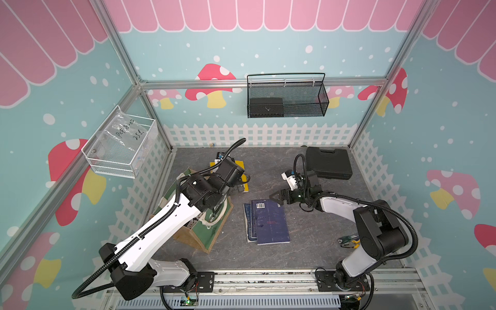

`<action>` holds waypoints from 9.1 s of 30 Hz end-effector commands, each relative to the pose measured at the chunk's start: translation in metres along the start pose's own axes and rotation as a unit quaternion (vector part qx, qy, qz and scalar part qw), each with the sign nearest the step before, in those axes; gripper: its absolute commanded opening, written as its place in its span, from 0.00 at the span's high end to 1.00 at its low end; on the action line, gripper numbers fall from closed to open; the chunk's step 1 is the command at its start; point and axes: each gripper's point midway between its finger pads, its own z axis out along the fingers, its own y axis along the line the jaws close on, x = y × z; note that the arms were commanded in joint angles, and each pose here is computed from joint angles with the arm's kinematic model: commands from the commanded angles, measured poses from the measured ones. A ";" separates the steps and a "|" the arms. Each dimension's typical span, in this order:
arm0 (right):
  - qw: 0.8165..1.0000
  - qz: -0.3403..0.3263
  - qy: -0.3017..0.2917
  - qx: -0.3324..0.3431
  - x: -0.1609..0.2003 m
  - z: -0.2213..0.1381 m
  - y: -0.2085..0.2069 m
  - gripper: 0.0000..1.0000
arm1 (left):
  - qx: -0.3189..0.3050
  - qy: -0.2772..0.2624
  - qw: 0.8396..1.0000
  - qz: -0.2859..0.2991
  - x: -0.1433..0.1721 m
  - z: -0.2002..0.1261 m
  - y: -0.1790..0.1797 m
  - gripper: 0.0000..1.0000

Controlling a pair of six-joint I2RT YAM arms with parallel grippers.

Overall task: Put the books into the canvas bag
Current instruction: Pick up the book from the book, then place the book in the canvas bag.

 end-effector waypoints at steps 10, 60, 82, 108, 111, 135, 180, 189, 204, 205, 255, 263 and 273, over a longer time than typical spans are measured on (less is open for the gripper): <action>0.995 0.014 0.040 0.096 0.043 -0.005 -0.049 0.00 | 0.119 0.091 0.988 0.027 0.053 0.089 -0.099 0.01; 0.997 0.065 -0.005 0.032 0.133 -0.016 -0.015 0.00 | 0.159 0.153 0.975 -0.009 0.178 0.138 -0.091 0.01; 0.998 0.067 -0.006 0.018 0.132 -0.013 -0.011 0.00 | 0.171 0.178 0.969 0.007 0.196 0.137 -0.084 0.01; 0.995 0.042 -0.074 -0.053 0.087 -0.023 0.014 0.16 | 0.287 0.208 0.935 -0.009 0.197 0.149 -0.128 0.01; 0.994 0.045 -0.089 -0.049 0.081 -0.030 0.011 0.22 | 0.297 0.209 0.932 -0.006 0.196 0.146 -0.132 0.01; 0.987 0.033 -0.119 -0.100 0.055 -0.050 0.012 0.84 | 0.314 0.186 0.930 0.033 0.169 0.134 -0.132 0.01; 0.912 -0.156 -0.198 -0.322 0.012 -0.153 0.111 1.00 | 0.364 0.219 0.859 0.285 0.091 0.037 -0.110 0.04; 0.903 -0.180 -0.191 -0.341 0.012 -0.158 0.129 1.00 | 0.473 0.262 0.795 0.274 0.097 -0.001 -0.137 0.19; 0.888 -0.209 -0.174 -0.370 0.008 -0.163 0.153 1.00 | 0.476 0.329 0.756 0.307 0.116 -0.014 -0.143 0.46; 0.889 -0.208 -0.173 -0.370 0.009 -0.162 0.153 1.00 | 0.475 0.327 0.757 0.308 0.115 -0.014 -0.144 0.50; 0.974 -0.110 -0.191 0.049 -0.097 -0.079 0.006 0.00 | -0.018 -0.191 0.963 -0.188 -0.100 -0.143 0.134 1.00; 0.965 -0.124 -0.202 0.115 -0.078 -0.099 0.002 0.01 | -0.038 -0.156 0.951 -0.264 -0.077 -0.111 0.144 1.00; 0.968 -0.121 -0.190 0.111 -0.066 -0.096 0.001 0.00 | -0.013 -0.121 0.932 -0.343 -0.050 -0.074 0.137 1.00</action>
